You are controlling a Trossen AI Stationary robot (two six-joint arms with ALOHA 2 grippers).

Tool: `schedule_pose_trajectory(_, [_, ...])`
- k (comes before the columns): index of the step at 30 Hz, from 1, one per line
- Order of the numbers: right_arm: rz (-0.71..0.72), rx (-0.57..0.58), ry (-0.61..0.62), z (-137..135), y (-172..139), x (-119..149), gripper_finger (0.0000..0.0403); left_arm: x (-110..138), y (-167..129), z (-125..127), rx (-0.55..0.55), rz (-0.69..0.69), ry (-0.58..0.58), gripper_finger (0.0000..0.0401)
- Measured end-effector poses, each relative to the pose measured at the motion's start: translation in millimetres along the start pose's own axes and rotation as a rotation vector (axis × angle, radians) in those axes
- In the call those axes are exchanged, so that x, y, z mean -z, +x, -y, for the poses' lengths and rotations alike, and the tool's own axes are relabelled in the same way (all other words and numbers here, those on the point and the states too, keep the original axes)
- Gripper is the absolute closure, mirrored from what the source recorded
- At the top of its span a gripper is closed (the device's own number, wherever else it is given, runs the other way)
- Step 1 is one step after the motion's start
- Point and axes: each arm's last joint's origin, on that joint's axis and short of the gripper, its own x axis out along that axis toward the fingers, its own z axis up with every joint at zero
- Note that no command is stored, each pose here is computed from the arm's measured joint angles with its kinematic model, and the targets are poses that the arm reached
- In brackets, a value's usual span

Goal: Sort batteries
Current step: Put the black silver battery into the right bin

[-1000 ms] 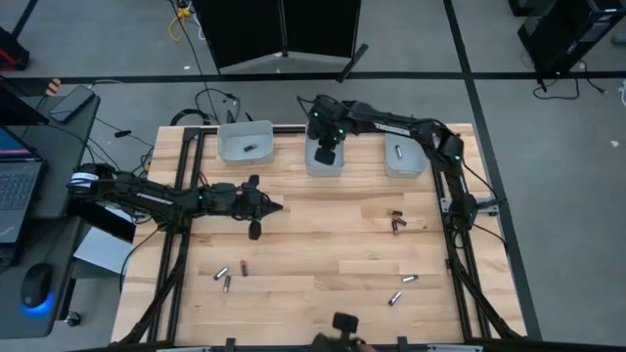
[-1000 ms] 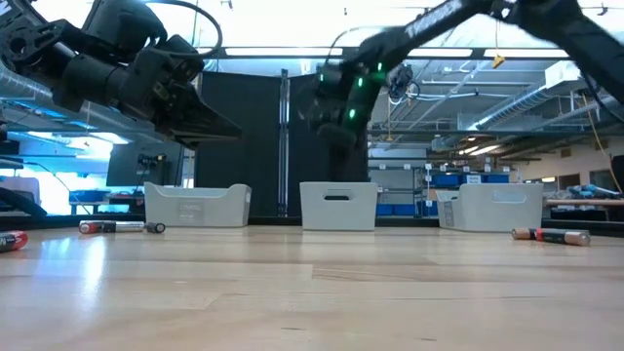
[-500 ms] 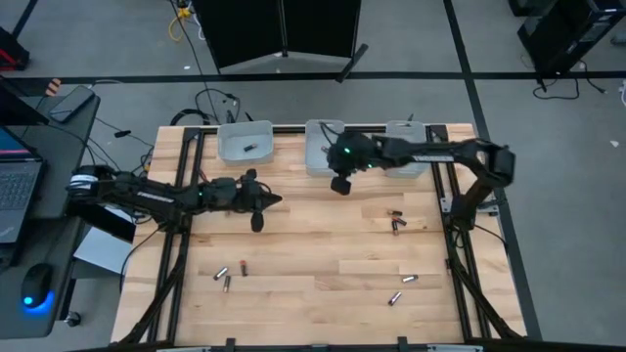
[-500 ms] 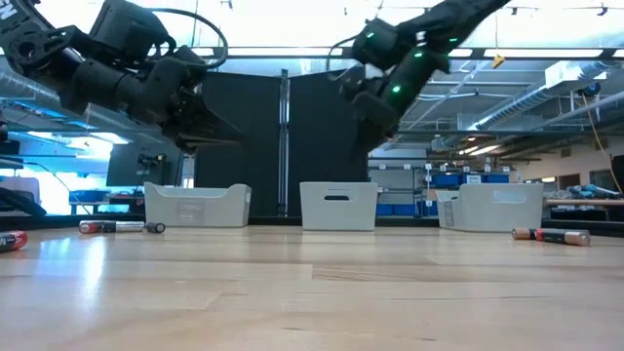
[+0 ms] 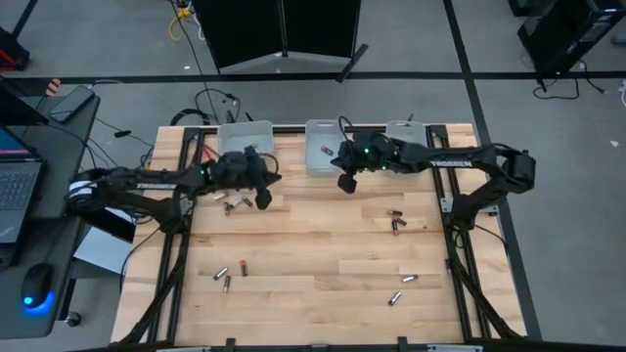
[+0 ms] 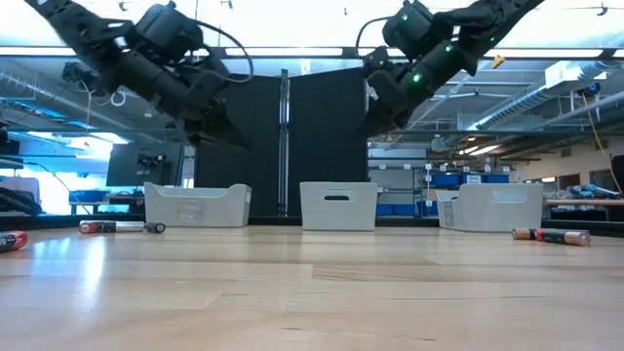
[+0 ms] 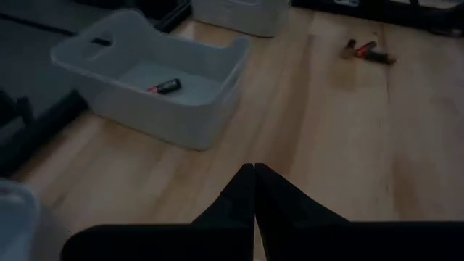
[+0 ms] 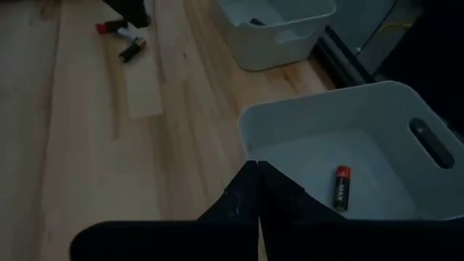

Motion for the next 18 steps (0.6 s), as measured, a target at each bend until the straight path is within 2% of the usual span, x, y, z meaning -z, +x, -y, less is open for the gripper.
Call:
schedule_pose_trajectory(4, [-0.030, -0.154, 0.071, 10, 13, 8, 0.0395, -28, -6, -9, 0.125, -0.077, 0.004, 0.0387])
schedule_pose_trajectory(6, [-0.043, -0.218, 0.192, 13, 17, 10, 0.0394, -43, -11, -13, 0.152, -0.095, -0.048, 0.0387])
schedule_pose_trajectory(8, [-0.030, -0.233, 0.238, 13, 18, 8, 0.0394, -55, -14, -15, 0.153, -0.077, -0.060, 0.0387])
schedule_pose_trajectory(12, [0.081, -0.203, 0.135, 3, 18, -3, 0.0394, -71, -16, -13, 0.177, 0.034, -0.013, 0.0387])
schedule_pose_trajectory(15, [0.137, -0.209, 0.096, -4, 18, -10, 0.0393, -70, -16, -10, 0.187, 0.004, -0.009, 0.0387])
schedule_pose_trajectory(18, [0.121, -0.213, -0.009, -14, 18, -7, 0.0389, -62, -16, -2, 0.188, -0.072, 0.091, 0.0387])
